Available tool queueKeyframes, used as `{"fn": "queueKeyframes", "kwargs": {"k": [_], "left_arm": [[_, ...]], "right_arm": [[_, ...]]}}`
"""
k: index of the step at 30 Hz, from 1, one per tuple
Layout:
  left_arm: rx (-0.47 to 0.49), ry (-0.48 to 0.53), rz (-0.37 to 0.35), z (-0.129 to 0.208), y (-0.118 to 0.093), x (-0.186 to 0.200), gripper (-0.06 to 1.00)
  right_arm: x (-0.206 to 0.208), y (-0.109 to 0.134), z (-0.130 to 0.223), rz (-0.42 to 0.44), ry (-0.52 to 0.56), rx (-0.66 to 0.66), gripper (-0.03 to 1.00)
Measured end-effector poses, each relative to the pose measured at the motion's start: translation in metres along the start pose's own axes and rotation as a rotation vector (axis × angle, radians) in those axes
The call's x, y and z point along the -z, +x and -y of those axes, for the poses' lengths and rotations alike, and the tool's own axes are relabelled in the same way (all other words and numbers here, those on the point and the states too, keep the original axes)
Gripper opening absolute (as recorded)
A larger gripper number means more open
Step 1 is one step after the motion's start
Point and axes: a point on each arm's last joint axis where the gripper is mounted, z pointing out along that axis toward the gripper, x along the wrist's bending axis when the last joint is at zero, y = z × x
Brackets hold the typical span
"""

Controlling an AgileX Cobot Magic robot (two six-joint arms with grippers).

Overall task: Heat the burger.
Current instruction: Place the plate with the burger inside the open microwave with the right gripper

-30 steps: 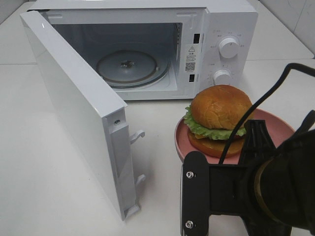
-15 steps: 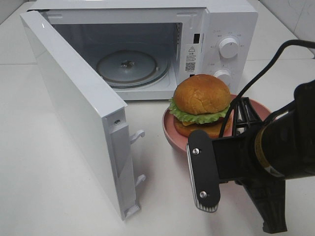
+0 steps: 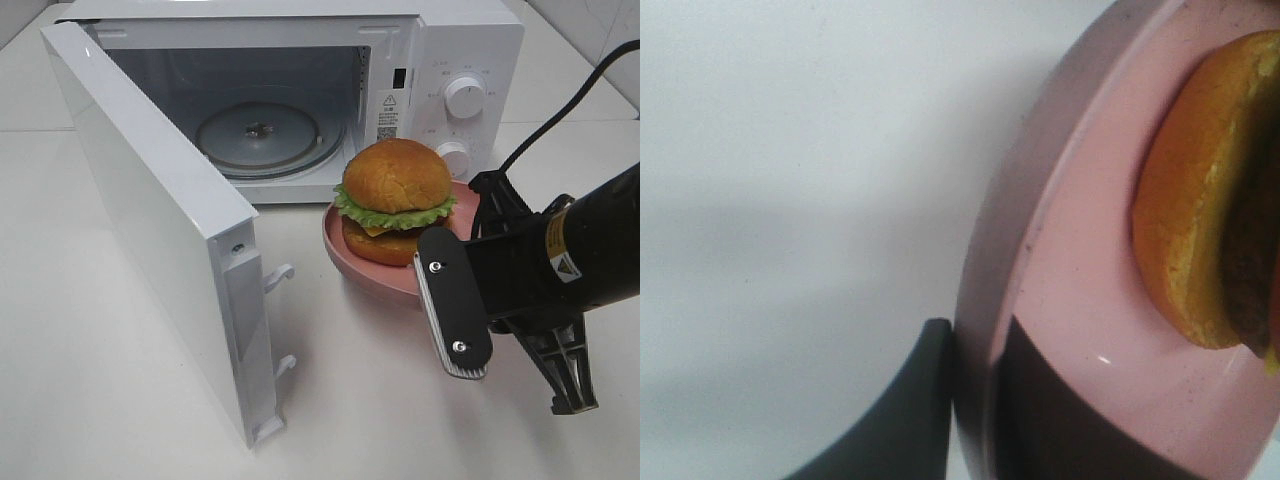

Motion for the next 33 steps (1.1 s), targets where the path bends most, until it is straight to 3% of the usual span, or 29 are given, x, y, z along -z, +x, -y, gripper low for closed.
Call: {"fn": "queueKeyframes", "kwargs": {"k": [11,29,33], "left_arm": [[0.000,0.000,0.000,0.000,0.000,0.000,0.96],[0.000,0.000,0.000,0.000,0.000,0.000,0.96],[0.000,0.000,0.000,0.000,0.000,0.000,0.96]], "right_arm": [[0.000,-0.009,-0.003,0.044,-0.149,0.131,0.09],[0.005,-0.030,-0.011,0.155,-0.197,0.161,0.09],[0.001,-0.033,-0.013,0.147,-0.196,0.162,0.08]]}}
